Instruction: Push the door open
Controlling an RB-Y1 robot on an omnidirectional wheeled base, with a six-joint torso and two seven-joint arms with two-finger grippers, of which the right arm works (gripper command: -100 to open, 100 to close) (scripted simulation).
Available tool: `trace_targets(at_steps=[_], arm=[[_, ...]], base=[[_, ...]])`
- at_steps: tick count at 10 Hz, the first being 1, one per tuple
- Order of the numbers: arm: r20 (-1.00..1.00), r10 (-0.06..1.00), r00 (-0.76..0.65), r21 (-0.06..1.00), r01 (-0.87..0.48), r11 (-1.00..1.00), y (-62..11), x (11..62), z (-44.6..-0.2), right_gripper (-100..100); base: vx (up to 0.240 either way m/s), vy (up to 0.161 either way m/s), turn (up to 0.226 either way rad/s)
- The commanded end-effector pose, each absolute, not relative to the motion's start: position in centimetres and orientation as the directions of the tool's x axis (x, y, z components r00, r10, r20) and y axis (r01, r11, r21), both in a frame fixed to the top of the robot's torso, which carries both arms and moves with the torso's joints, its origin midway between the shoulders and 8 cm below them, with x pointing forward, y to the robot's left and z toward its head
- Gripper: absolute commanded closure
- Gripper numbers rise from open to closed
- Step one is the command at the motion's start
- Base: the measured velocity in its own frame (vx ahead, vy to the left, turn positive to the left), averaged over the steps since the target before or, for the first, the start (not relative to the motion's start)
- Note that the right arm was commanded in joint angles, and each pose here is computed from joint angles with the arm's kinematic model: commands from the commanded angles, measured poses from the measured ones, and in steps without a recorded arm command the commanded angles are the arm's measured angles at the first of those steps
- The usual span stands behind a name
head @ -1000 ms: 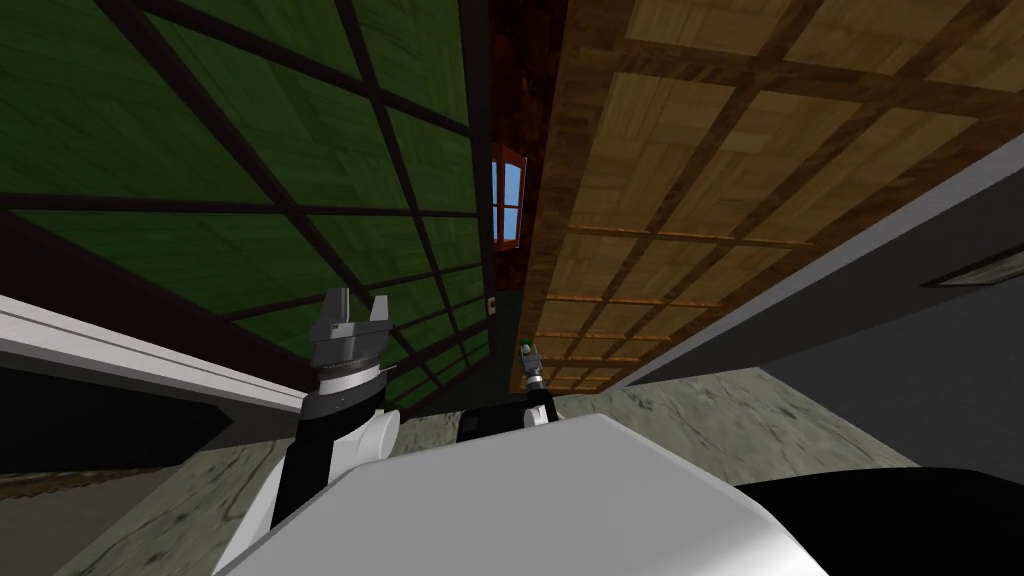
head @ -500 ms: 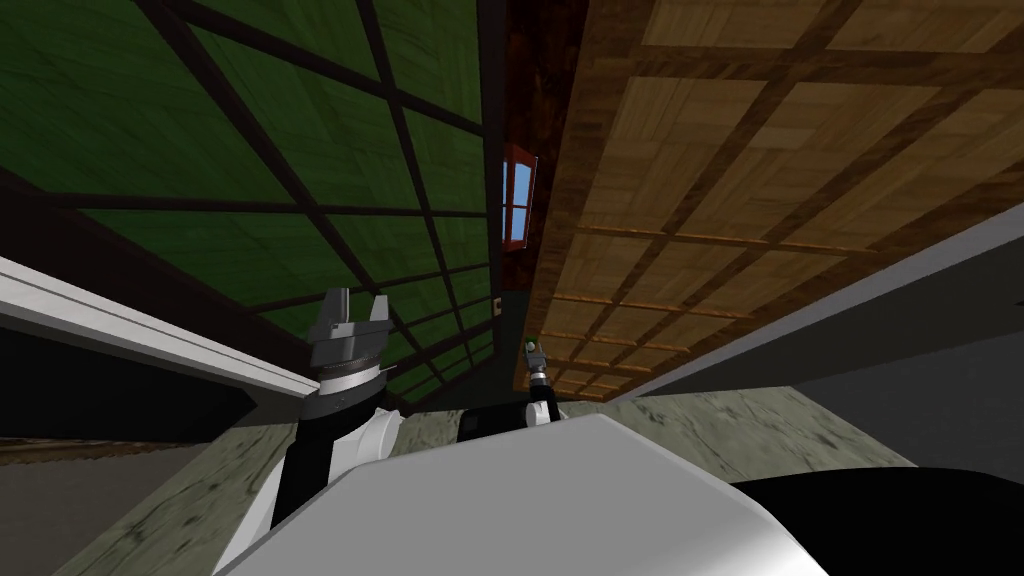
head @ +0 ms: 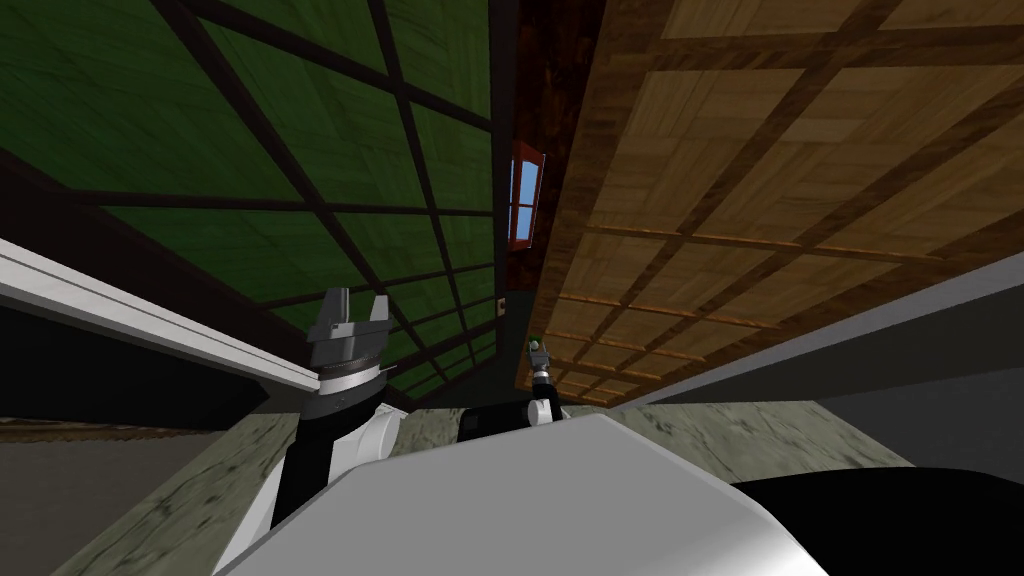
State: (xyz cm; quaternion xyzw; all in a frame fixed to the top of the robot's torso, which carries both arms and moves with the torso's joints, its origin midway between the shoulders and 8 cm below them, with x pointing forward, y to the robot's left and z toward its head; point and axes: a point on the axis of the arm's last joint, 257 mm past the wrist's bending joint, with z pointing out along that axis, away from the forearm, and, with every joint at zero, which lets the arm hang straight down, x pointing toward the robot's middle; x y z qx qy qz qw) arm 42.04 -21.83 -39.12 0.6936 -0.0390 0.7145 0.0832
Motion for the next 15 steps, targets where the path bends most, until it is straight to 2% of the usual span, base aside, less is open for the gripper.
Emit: trace_targets(at_steps=[1,15], arm=[[0.995,0.095,-0.037,0.083,-0.236,-0.968,-25.1,42.3,-38.5,100],[0.994,0.103,-0.039,0.086,-0.309,-0.947,-28.1,42.4,-38.2,100]], base=[[0.016,-0.001,0.106],[0.014,-0.003,0.038]])
